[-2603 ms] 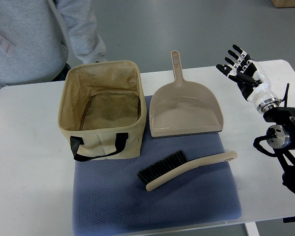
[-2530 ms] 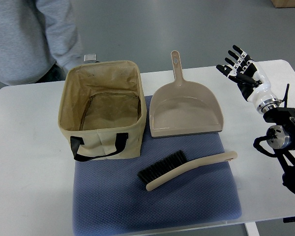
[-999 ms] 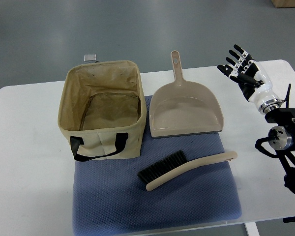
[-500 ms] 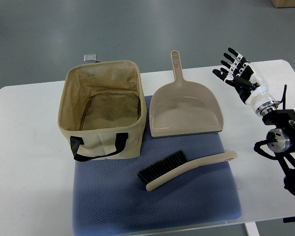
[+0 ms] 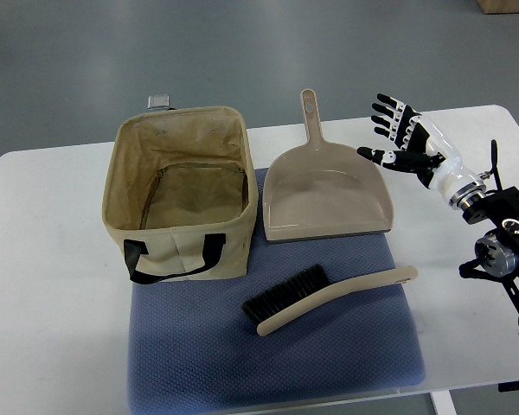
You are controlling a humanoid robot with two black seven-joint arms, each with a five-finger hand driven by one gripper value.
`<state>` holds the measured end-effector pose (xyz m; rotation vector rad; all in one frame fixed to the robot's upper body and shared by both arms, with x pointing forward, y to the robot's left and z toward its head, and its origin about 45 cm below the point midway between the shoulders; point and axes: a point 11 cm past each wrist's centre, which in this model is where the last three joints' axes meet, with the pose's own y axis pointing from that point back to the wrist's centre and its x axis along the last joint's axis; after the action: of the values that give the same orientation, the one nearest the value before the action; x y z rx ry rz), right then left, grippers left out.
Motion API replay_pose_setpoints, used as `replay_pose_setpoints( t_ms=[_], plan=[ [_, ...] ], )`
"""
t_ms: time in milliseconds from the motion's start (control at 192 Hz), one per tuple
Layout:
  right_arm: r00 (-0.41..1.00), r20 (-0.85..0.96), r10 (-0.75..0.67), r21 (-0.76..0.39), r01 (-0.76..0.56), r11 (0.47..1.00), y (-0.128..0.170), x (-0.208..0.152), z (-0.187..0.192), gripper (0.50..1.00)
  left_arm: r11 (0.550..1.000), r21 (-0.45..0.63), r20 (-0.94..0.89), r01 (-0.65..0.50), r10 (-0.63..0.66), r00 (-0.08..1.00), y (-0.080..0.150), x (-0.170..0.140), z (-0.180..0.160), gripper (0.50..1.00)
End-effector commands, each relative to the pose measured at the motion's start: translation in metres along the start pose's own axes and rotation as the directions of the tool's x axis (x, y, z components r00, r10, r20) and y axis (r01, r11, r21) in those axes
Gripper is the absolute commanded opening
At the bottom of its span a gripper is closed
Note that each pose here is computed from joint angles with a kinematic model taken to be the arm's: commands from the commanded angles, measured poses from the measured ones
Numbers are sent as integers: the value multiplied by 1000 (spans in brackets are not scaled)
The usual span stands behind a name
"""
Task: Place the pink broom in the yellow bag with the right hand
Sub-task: 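Lower the right hand toward the beige handle of the black brush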
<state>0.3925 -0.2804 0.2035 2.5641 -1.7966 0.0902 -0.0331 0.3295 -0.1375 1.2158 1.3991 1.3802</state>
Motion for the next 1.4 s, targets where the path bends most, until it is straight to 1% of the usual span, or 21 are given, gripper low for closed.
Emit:
replay_pose_setpoints(
  t_ms=[0, 156, 307, 416, 583, 671, 812, 911, 1020, 1223, 1395],
  plan=[
    [995, -87, -49, 2, 49, 999, 2, -5, -4, 928, 1000, 0, 0, 0, 0, 1000, 0, 0, 0, 1000],
    [972, -202, -119, -5, 120, 993, 4, -11, -10, 928, 1000, 0, -1, 0, 0, 1000, 0, 0, 0, 1000],
    [917, -334, -216, -43, 214, 976, 9, -17, -15, 928, 1000, 0, 0, 0, 0, 1000, 0, 0, 0, 1000],
    [842, -454, -291, -71, 292, 954, 17, -20, -21, 928, 1000, 0, 0, 0, 0, 1000, 0, 0, 0, 1000],
    [713, -591, -377, -137, 372, 918, 30, -25, -26, 928, 1000, 0, 0, -2, 2, 1000, 0, 0, 0, 1000],
    [621, -654, -432, -182, 425, 887, 38, -33, -30, 926, 1000, 0, 0, 0, 0, 1000, 0, 0, 0, 1000],
    [494, -715, -495, -256, 474, 842, 52, -43, -26, 926, 1000, 0, 0, 0, 0, 1000, 0, 0, 0, 1000],
    [422, -748, -512, -287, 490, 823, 59, -50, -20, 926, 1000, 0, 0, 0, 0, 1000, 0, 0, 0, 1000],
    [385, -763, -519, -297, 505, 811, 64, -59, -13, 924, 1000, 0, 0, 0, 0, 1000, 0, 0, 0, 1000],
    [329, -750, -573, -344, 546, 764, 77, -79, 6, 921, 1000, 0, 0, 0, 0, 1000, 0, 0, 0, 1000],
    [305, -770, -560, -344, 541, 767, 80, -88, 15, 913, 1000, 0, 0, 0, 0, 1000, 0, 0, 0, 1000]
  ],
)
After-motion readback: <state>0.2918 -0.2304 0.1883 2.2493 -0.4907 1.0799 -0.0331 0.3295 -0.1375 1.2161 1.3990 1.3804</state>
